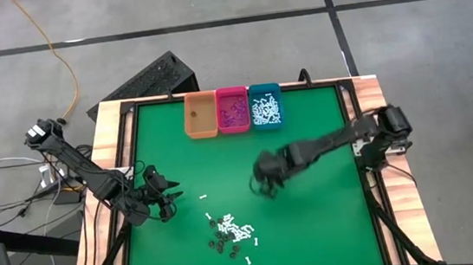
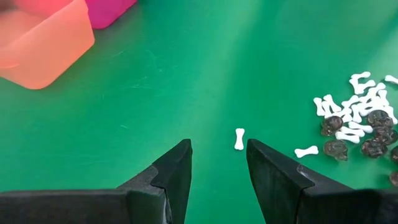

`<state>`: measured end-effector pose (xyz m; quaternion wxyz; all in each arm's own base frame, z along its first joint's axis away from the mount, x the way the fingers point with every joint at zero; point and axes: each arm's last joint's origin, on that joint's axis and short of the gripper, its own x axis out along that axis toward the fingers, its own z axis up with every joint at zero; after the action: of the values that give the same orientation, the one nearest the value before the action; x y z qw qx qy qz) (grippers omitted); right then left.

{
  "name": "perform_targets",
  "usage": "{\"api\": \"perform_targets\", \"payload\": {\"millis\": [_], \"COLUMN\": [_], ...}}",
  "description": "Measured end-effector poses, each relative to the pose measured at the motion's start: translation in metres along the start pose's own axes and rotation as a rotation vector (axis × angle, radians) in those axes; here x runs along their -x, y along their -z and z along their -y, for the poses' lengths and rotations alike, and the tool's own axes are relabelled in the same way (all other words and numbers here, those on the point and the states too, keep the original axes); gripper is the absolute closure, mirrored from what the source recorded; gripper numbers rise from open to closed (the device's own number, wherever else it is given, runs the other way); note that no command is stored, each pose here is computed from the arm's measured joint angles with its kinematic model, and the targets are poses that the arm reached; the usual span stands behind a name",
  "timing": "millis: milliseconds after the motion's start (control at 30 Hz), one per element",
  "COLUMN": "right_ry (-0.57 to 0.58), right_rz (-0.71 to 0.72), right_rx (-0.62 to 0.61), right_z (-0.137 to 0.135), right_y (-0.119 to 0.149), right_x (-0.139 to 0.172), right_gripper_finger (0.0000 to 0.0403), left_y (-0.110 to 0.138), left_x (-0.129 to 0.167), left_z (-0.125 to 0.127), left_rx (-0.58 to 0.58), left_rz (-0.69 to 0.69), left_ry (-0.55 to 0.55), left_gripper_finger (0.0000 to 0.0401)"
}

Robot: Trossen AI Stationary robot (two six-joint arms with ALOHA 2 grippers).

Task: Sort Halloween decoration
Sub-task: Put the violet witch hat toy into the red bin

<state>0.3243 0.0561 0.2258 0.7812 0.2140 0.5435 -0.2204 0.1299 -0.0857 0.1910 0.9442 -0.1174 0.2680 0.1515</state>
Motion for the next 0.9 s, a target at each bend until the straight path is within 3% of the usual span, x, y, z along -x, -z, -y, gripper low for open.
{"api": "perform_targets", "payload": {"millis": [233,467,633,900], "right_ry": [0.080,0.158,0.096,0.104], "right_rz": [0.096,0.174,0.237,0.238], "right_rx": [-0.100,-0.275,-0.328,-0.356], "right_z": [0.086,0.172,0.195,0.201], "right_y": [-0.064,-0.102,-0.114,-0.115], "right_x": [0.003,0.000,0.002,0.003], "right_gripper_finger": [0.0379,0.0362,0.0328,0.0222], "left_y": [0.000,0.000,-0.001,0.000], "left_x": [0.000,0.000,0.000,0.000], "left_z": [-0.001,-0.001,-0.001,-0.001], "left_rx": [-0.018,-0.018,-0.009,0.010], "left_rz": [0.015,0.022,0.022,0.018], "left_ry": [-0.016,-0.022,-0.021,-0.016], "left_gripper_finger": [0.0257,0.0257,0.0257,0.0256]}}
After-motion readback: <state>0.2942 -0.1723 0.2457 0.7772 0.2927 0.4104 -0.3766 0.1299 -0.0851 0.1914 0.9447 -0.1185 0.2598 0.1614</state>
